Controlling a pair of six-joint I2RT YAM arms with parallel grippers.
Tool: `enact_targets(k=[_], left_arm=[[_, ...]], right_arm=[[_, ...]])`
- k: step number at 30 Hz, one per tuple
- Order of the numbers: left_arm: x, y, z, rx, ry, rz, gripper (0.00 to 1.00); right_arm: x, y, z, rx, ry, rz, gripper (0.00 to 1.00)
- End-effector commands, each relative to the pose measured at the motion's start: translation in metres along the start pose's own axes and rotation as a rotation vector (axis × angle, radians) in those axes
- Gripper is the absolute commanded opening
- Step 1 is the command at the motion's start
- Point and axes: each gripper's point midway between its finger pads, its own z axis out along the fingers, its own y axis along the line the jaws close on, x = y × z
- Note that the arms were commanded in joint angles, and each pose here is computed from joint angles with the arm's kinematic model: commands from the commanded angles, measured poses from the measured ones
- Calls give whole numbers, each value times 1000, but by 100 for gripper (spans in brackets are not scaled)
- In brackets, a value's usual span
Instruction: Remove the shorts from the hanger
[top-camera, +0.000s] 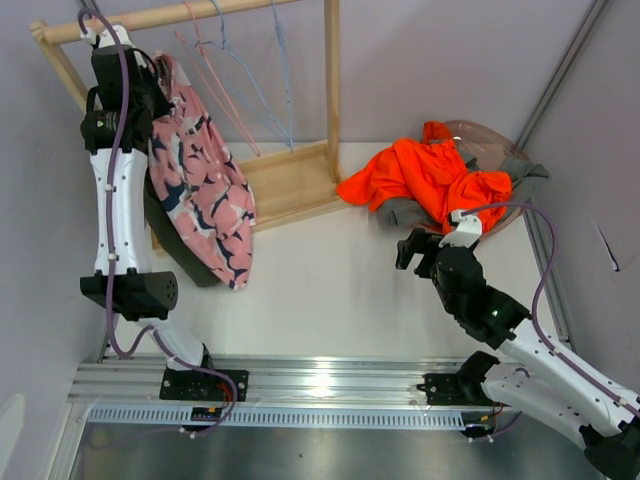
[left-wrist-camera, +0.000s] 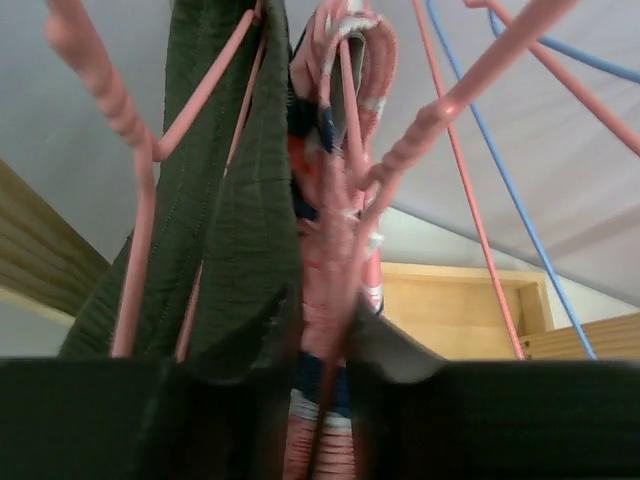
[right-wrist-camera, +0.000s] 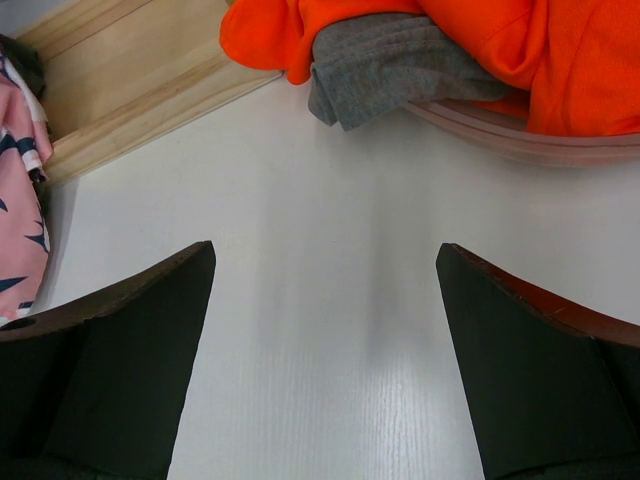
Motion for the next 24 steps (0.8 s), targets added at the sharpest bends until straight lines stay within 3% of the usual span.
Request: enact_targets(k=[1,3,15,20,22,24], left_arm=[[-24,-2,-18,23,-54,-33,11],[-31,-3,-26,38,-78,-38,0],[-93,-43,-102,268,-246,-73,0],[-101,-56,-132,329,-283,-89,0],[-90,-60,-130,336,-257,-79,0],[-73,-69,-125,351,-214,-69,0]], right_arm=[[-4,-4,-1,20,-22,3,99],[-2,-4,0,19,-21,3,99],[-5,32,7,-64,-14,19,100],[-28,119,-10,-316,-58,-66,100],[-59,172,-33,-443,-111,-90,99],[-59,215,-31,-478,-108,-146,99]])
